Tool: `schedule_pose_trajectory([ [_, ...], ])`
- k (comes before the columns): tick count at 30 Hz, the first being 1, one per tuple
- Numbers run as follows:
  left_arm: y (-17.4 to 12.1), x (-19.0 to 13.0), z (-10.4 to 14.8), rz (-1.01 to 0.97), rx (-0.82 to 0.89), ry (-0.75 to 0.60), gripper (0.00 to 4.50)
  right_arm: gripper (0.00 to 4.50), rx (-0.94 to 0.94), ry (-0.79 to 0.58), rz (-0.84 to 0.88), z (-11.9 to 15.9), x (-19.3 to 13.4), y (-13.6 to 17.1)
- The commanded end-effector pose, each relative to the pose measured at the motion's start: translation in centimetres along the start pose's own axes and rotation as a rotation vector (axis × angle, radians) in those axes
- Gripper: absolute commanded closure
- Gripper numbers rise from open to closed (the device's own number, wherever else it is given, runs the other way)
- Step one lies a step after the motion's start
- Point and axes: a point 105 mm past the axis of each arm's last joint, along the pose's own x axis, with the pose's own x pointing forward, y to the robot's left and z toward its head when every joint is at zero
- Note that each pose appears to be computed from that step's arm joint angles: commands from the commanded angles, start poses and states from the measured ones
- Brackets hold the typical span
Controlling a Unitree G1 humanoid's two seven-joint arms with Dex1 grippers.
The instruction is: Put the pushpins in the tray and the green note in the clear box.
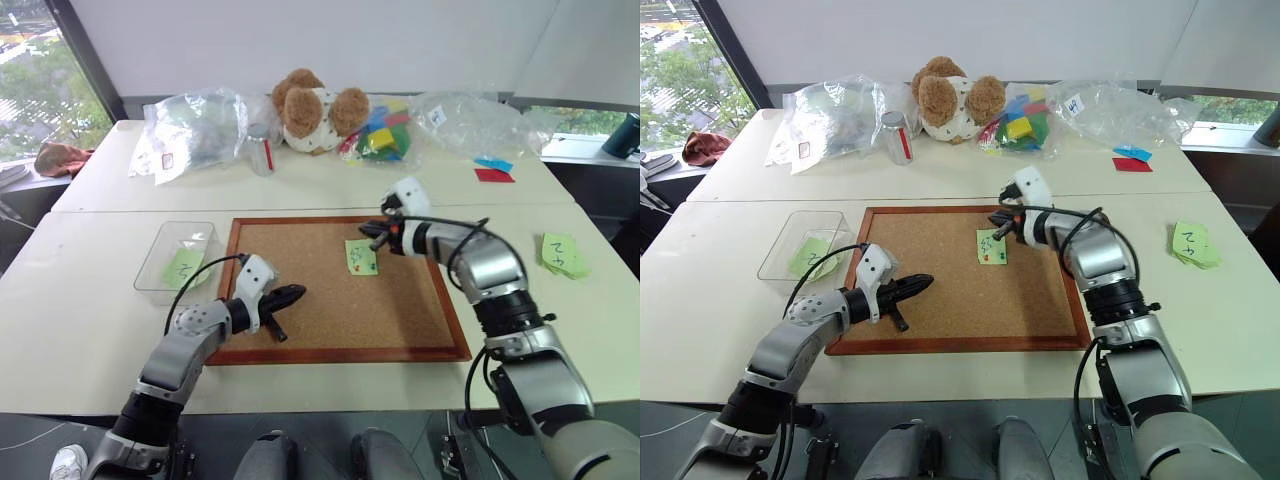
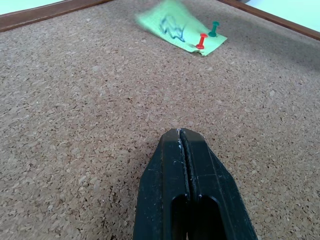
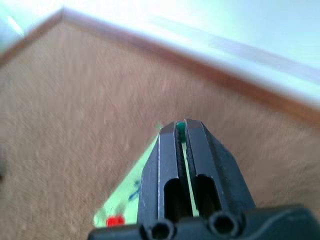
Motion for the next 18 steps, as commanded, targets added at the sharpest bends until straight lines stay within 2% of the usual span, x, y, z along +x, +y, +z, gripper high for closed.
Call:
schedule_pose_trajectory([
  [1,0.0,-0.2,-2.0,0.011,-0.041,0.069,4.50,4.43,-0.007,-0.104,-0.079,3.4,-2.6,-1.9],
  [5,0.1,-0.2,-2.0,0.011,-0.042,0.070,4.50,4.43,0.018,-0.088,-0.213,2.5,-5.0,-5.1],
  [11,0.1,-0.2,-2.0,0.003,-0.039,0.069,4.50,4.43,0.116,-0.007,-0.429,-1.4,-8.1,-10.5],
  [18,0.1,0.1,-1.9,-0.005,-0.036,0.068,4.50,4.43,0.188,0.063,-0.461,-4.9,-8.1,-11.9],
])
